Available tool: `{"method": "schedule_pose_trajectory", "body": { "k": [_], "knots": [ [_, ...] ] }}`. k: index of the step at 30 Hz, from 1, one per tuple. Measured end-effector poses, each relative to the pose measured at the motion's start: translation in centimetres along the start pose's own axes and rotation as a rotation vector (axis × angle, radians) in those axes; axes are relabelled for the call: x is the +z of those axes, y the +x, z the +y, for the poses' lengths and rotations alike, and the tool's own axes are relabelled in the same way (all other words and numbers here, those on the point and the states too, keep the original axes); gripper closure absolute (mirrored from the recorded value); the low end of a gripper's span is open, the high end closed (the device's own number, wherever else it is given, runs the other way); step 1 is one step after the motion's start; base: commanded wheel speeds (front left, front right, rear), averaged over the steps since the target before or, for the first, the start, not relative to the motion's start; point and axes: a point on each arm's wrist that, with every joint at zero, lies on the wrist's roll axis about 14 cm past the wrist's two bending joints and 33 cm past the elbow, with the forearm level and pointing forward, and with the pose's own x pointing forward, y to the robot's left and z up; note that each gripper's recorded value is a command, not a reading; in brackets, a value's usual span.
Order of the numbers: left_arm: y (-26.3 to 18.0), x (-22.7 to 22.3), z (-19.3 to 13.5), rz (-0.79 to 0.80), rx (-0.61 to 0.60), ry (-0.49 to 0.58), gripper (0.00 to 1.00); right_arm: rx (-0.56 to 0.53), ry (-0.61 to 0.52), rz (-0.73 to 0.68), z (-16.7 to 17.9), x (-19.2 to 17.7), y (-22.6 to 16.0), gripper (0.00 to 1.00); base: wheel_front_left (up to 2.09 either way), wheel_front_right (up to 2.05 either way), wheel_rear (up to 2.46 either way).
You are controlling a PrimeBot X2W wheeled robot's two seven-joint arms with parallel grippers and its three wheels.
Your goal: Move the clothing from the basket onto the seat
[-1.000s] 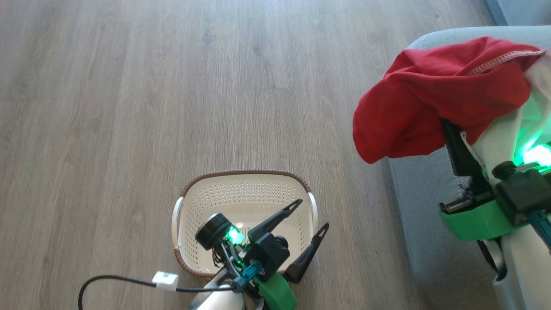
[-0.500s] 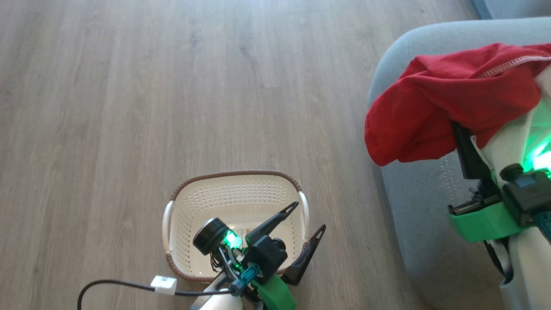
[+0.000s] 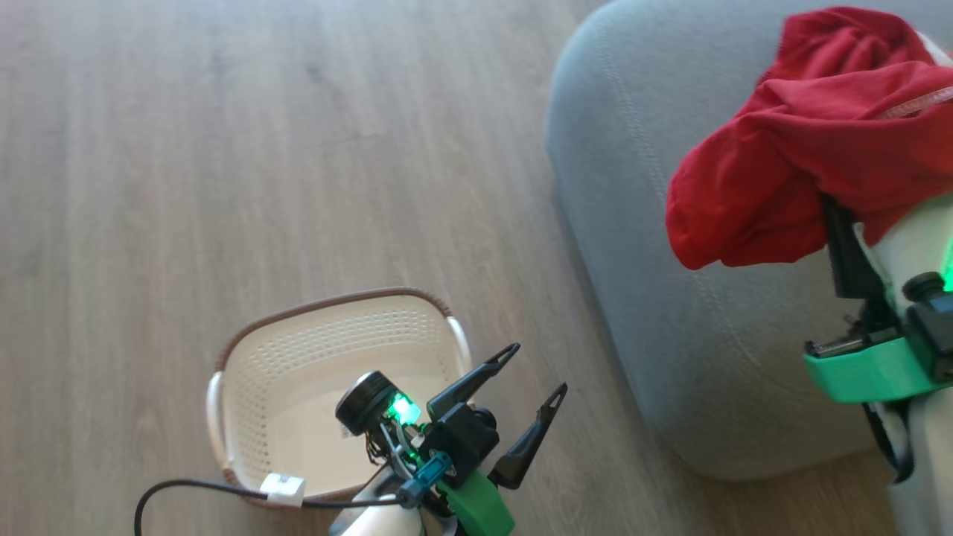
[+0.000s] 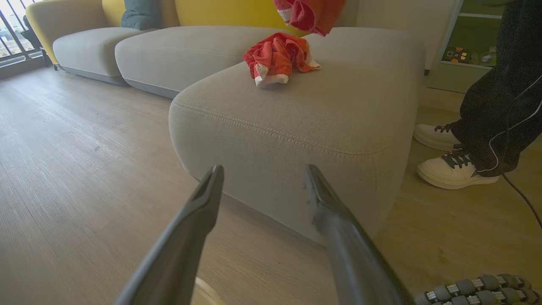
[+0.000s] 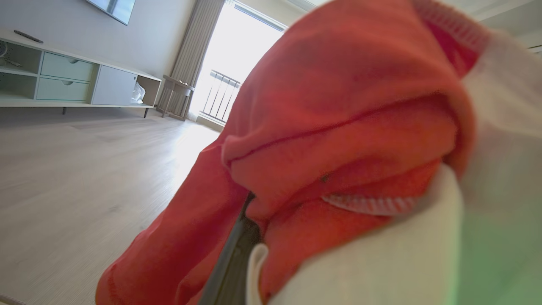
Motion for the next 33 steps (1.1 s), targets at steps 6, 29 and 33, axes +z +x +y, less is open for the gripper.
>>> {"method": "schedule_pose_trajectory", "body": {
  "k": [6, 29, 33],
  "knots": [
    [1.7, -0.1, -1.9, -0.012, -0.088, -0.017, 0.0, -0.129, -0.055, 0.059, -4.3, -0.8, -2.4, 1.0, 0.0, 0.0, 0.0],
    [4.4, 0.2, -7.0, -0.038, -0.281, -0.052, 0.0, -0.347, -0.127, 0.189, -10.0, -1.2, -9.7, 1.0, 0.0, 0.0, 0.0],
    [4.3, 0.0, -6.9, -0.033, -0.281, -0.039, 0.0, -0.344, -0.127, 0.189, -10.0, -1.3, -9.4, 1.0, 0.0, 0.0, 0.0]
  ]
}}
